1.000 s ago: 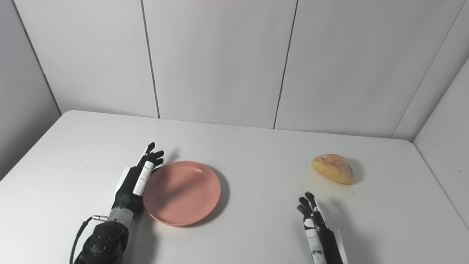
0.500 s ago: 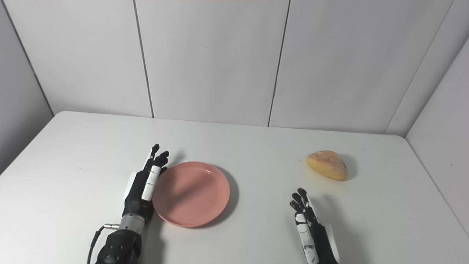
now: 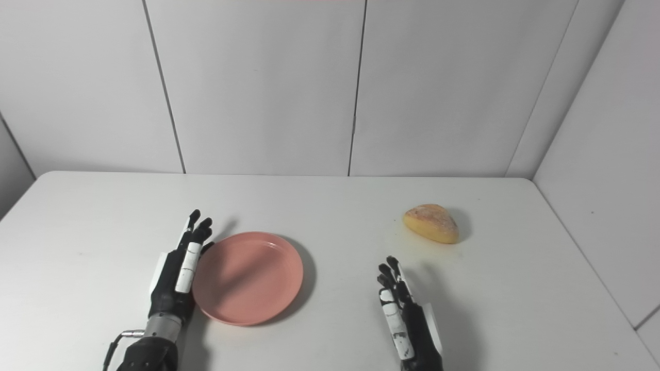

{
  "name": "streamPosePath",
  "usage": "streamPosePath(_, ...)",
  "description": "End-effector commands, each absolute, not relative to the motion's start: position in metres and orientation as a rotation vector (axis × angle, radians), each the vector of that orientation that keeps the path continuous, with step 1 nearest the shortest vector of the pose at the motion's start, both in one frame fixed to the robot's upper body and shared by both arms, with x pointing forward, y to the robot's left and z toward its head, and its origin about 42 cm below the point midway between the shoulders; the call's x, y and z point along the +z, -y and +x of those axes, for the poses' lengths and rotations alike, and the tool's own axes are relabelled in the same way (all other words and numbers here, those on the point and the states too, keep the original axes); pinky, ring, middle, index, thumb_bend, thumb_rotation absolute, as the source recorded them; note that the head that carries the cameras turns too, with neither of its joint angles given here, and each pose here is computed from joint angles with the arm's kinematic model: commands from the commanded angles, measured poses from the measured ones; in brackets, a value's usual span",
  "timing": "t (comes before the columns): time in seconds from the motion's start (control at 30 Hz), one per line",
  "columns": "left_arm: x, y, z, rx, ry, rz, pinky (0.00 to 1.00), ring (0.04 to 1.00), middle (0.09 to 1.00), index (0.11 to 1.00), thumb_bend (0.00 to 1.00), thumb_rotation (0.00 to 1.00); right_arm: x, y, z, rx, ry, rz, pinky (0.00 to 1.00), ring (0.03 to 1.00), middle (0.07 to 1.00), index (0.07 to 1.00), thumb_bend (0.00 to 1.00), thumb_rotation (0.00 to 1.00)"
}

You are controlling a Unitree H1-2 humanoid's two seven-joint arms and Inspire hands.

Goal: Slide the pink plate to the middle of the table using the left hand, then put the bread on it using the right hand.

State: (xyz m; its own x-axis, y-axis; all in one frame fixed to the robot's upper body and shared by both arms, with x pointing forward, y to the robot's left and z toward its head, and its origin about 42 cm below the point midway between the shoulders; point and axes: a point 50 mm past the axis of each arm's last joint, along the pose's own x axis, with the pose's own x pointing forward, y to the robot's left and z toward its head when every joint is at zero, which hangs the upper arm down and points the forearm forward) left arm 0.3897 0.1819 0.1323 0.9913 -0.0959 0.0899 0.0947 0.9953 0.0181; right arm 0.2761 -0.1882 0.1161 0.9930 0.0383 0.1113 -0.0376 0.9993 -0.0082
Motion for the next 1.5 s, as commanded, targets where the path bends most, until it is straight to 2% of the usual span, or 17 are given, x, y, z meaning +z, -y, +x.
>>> streamPosePath(0.0, 0.124, -0.163, 0.389, -0.177, 0.054, -0.022, 0.89, 0.975, 0.968, 1.0, 0.8, 0.97, 0.118, 0.176, 0.279, 0.075, 0.122, 0.001, 0.96, 0.934, 0.94, 0.971, 0.79, 1.0)
streamPosePath(0.1, 0.124, -0.164, 0.388, -0.177, 0.05, -0.021, 0.88, 0.976, 0.967, 1.0, 0.8, 0.94, 0.118, 0.176, 0.279, 0.073, 0.122, -0.003, 0.96, 0.931, 0.94, 0.969, 0.81, 1.0)
streamPosePath(0.37, 0.121, -0.167, 0.388, -0.171, 0.046, -0.035, 0.91, 0.982, 0.971, 1.0, 0.8, 0.96, 0.118, 0.177, 0.278, 0.078, 0.126, -0.006, 0.97, 0.937, 0.94, 0.97, 0.78, 1.0)
streamPosePath(0.4, 0.121, -0.168, 0.387, -0.169, 0.045, -0.036, 0.92, 0.982, 0.97, 1.0, 0.81, 0.95, 0.117, 0.177, 0.279, 0.077, 0.128, -0.013, 0.97, 0.935, 0.935, 0.959, 0.77, 1.0)
streamPosePath(0.53, 0.121, -0.171, 0.386, -0.16, 0.04, -0.045, 0.92, 0.982, 0.97, 1.0, 0.77, 0.97, 0.117, 0.179, 0.279, 0.071, 0.161, -0.073, 0.93, 0.91, 0.891, 0.883, 0.73, 1.0)
streamPosePath(0.63, 0.12, -0.172, 0.386, -0.161, 0.04, -0.057, 0.93, 0.981, 0.97, 1.0, 0.77, 0.96, 0.12, 0.179, 0.281, 0.046, 0.184, -0.153, 0.9, 0.893, 0.878, 0.873, 0.74, 1.0)
streamPosePath(0.8, 0.12, -0.174, 0.385, -0.163, 0.041, -0.059, 0.91, 0.974, 0.966, 1.0, 0.76, 0.95, 0.145, 0.184, 0.284, -0.017, 0.225, -0.288, 0.84, 0.875, 0.892, 0.893, 0.78, 1.0)
streamPosePath(0.9, 0.12, -0.176, 0.385, -0.161, 0.044, -0.052, 0.9, 0.969, 0.96, 1.0, 0.76, 0.95, 0.164, 0.19, 0.288, -0.072, 0.266, -0.376, 0.85, 0.871, 0.893, 0.891, 0.77, 1.0)
streamPosePath(1.1, 0.117, -0.179, 0.386, -0.157, 0.041, -0.045, 0.91, 0.968, 0.954, 1.0, 0.77, 0.93, 0.194, 0.199, 0.302, -0.127, 0.302, -0.552, 0.76, 0.855, 0.907, 0.893, 0.76, 1.0)
streamPosePath(1.3, 0.115, -0.185, 0.385, -0.149, 0.033, -0.043, 0.89, 0.958, 0.945, 1.0, 0.75, 0.94, 0.223, 0.209, 0.324, -0.167, 0.357, -0.733, 0.68, 0.814, 0.895, 0.881, 0.82, 0.98)
streamPosePath(1.47, 0.113, -0.188, 0.385, -0.142, 0.032, -0.033, 0.88, 0.96, 0.943, 1.0, 0.74, 0.94, 0.244, 0.215, 0.341, -0.181, 0.41, -0.823, 0.67, 0.807, 0.884, 0.875, 0.85, 0.99)
